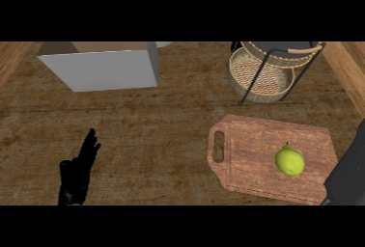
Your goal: Pick the can from the cutting board and place it in the tiered basket
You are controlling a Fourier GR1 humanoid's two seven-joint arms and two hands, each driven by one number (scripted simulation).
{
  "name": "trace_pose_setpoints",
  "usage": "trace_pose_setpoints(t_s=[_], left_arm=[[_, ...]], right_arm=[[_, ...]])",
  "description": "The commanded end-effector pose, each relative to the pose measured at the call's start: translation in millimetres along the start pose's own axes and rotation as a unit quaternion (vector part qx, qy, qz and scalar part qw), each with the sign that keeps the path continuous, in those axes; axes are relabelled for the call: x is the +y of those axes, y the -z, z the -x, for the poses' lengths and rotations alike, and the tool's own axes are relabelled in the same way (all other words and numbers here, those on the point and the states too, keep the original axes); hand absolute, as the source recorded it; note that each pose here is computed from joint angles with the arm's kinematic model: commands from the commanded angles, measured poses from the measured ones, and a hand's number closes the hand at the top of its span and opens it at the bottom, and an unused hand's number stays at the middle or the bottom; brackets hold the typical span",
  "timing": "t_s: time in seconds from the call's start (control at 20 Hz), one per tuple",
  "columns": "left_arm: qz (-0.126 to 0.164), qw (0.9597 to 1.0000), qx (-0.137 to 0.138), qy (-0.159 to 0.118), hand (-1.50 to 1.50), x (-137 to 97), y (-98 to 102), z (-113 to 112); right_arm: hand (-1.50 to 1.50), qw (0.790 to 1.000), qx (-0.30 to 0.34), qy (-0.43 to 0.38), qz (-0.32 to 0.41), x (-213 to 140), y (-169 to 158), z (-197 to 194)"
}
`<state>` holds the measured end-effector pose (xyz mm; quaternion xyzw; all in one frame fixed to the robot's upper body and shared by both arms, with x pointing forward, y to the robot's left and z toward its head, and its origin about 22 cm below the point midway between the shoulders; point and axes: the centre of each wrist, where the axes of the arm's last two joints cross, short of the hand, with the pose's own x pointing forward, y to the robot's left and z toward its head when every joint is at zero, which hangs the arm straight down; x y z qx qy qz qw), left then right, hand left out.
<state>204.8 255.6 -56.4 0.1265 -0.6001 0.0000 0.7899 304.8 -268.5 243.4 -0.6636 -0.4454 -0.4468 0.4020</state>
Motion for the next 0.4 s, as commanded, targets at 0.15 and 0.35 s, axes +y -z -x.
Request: trace_pose_setpoints(t_s=[0.15,0.35], left_arm=[[-0.010,0.9998,0.014,0.001,0.00,5,-1,4],[-0.014,0.9998,0.016,-0.001,0.00,7,0,5]], right_arm=[[-1.50,0.999,0.052,-0.013,-0.009,-80,12,13],[-1.50,0.998,0.036,0.010,-0.047,-122,9,20]])
